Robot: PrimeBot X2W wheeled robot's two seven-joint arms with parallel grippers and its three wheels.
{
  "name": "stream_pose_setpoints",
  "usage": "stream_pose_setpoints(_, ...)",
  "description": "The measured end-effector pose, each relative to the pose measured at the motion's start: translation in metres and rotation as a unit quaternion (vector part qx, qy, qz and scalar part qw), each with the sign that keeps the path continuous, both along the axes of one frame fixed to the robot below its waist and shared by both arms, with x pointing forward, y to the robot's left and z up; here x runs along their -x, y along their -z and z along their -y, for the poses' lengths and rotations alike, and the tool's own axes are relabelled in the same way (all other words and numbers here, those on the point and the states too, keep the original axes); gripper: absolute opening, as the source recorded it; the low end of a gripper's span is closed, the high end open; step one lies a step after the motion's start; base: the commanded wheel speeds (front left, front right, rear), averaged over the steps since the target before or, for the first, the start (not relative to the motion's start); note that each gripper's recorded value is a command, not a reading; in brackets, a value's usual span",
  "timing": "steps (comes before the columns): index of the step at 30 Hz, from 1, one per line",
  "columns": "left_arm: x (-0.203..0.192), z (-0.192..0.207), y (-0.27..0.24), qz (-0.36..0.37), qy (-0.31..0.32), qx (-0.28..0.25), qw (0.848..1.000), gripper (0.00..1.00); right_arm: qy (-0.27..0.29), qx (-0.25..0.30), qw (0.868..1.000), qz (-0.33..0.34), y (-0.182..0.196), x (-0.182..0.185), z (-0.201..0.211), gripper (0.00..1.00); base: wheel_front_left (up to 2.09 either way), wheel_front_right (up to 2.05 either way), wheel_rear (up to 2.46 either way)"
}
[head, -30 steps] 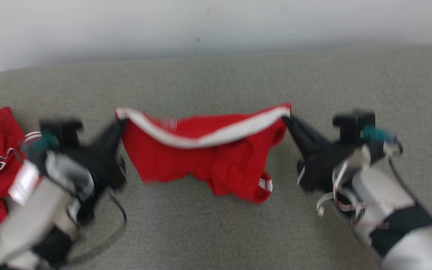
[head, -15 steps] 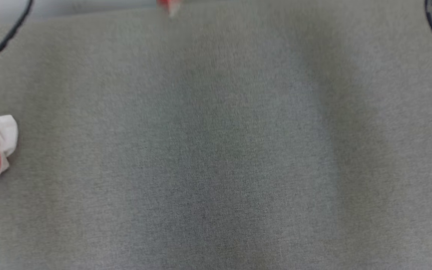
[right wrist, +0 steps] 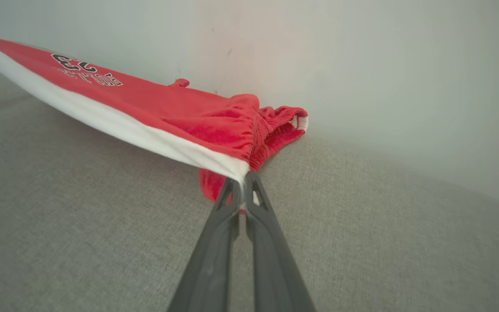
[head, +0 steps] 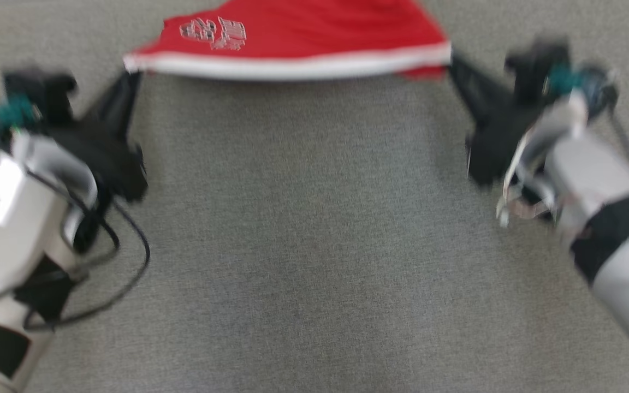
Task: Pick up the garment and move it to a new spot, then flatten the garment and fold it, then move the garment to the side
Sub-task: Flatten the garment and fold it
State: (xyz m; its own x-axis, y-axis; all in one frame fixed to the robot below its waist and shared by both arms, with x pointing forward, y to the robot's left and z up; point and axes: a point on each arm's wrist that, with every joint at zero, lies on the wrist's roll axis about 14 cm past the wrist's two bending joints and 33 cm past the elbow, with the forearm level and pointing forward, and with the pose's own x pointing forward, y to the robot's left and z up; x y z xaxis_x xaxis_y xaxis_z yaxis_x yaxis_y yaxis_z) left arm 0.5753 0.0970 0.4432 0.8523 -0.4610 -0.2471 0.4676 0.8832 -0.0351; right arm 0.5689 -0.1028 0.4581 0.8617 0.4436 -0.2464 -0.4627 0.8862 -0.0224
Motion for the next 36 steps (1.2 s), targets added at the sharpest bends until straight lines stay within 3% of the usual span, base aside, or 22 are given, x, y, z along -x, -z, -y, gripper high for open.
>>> stream_pose_setpoints(7, 0.048, -0.002, 0.011, -0.003, 0.015, -0.018, 1.000, 0.00, -0.014, -0.032, 0.999, -0.021, 0.023, 0.063, -0.004, 0.00, 0.00, 0.00, 0.00)
stream_pose_setpoints(20, 0.143, -0.001, 0.030, -0.036, 0.016, -0.027, 0.999, 0.00, -0.001, -0.076, 0.997, -0.030, 0.017, 0.129, -0.002, 0.00, 0.00, 0.00, 0.00)
stream_pose_setpoints(28, 0.208, -0.003, 0.046, -0.065, -0.005, -0.019, 0.998, 0.00, 0.023, -0.102, 0.991, -0.082, 0.044, 0.193, 0.005, 0.00, 0.00, 0.00, 0.00)
stream_pose_setpoints(36, 0.254, -0.019, 0.045, -0.056, -0.035, -0.020, 0.998, 0.00, 0.005, -0.117, 0.991, -0.071, 0.034, 0.230, -0.007, 0.00, 0.00, 0.00, 0.00)
